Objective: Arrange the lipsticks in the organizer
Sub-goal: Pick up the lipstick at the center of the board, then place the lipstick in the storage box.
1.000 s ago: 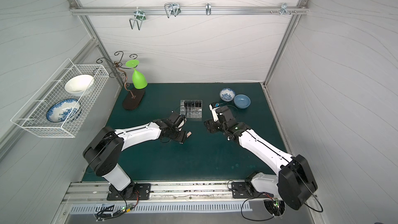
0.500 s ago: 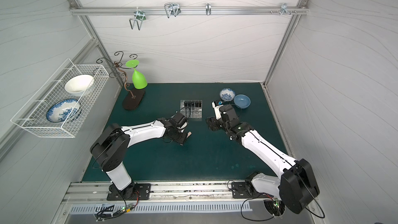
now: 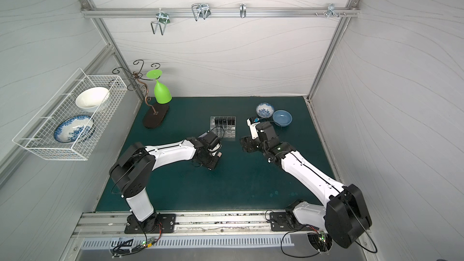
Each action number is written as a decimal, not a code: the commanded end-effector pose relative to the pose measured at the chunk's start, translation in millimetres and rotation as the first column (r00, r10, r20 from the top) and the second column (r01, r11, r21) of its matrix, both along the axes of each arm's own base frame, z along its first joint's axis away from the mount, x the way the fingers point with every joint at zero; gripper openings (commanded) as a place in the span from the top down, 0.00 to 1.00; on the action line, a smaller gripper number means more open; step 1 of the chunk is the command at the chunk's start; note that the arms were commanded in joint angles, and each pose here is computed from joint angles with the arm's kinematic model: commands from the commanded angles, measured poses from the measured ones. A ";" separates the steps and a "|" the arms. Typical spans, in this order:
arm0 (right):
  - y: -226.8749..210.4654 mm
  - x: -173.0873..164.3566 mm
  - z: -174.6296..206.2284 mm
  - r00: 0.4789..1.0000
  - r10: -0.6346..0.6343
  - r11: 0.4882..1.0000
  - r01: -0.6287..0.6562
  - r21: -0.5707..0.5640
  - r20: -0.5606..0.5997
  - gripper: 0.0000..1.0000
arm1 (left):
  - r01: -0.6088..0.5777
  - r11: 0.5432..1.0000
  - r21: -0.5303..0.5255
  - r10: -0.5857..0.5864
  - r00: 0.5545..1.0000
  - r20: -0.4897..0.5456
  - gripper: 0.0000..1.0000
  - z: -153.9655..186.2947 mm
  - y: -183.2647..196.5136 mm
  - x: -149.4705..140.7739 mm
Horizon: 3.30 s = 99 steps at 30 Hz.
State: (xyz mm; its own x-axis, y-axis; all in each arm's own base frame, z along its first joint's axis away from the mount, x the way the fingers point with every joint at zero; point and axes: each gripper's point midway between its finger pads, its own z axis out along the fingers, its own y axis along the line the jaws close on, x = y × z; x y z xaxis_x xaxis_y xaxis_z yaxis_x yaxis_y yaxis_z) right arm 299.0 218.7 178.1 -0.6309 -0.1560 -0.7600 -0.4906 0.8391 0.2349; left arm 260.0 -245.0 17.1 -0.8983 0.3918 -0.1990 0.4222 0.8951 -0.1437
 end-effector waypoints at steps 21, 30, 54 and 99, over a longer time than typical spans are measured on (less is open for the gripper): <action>72.1 -133.5 90.0 0.701 0.679 0.681 -0.494 0.541 -0.216 0.22 | 0.297 0.658 -0.692 -0.201 0.955 0.219 0.85 205.2 -43.4 -89.2; 88.1 -119.7 80.7 0.703 0.673 0.680 -0.466 0.566 -0.231 0.33 | 0.307 0.656 -0.690 -0.207 0.952 0.226 0.85 212.1 -39.5 -94.1; 87.6 -87.6 63.3 0.809 0.533 0.810 -0.402 0.428 -0.248 0.81 | 0.117 0.874 -0.471 0.059 0.938 0.342 0.00 189.9 10.1 -46.7; 70.0 156.6 -17.8 0.996 -0.029 0.989 0.041 -0.144 0.086 0.78 | -0.133 0.940 -0.313 0.275 0.839 0.470 0.05 156.8 68.8 -3.6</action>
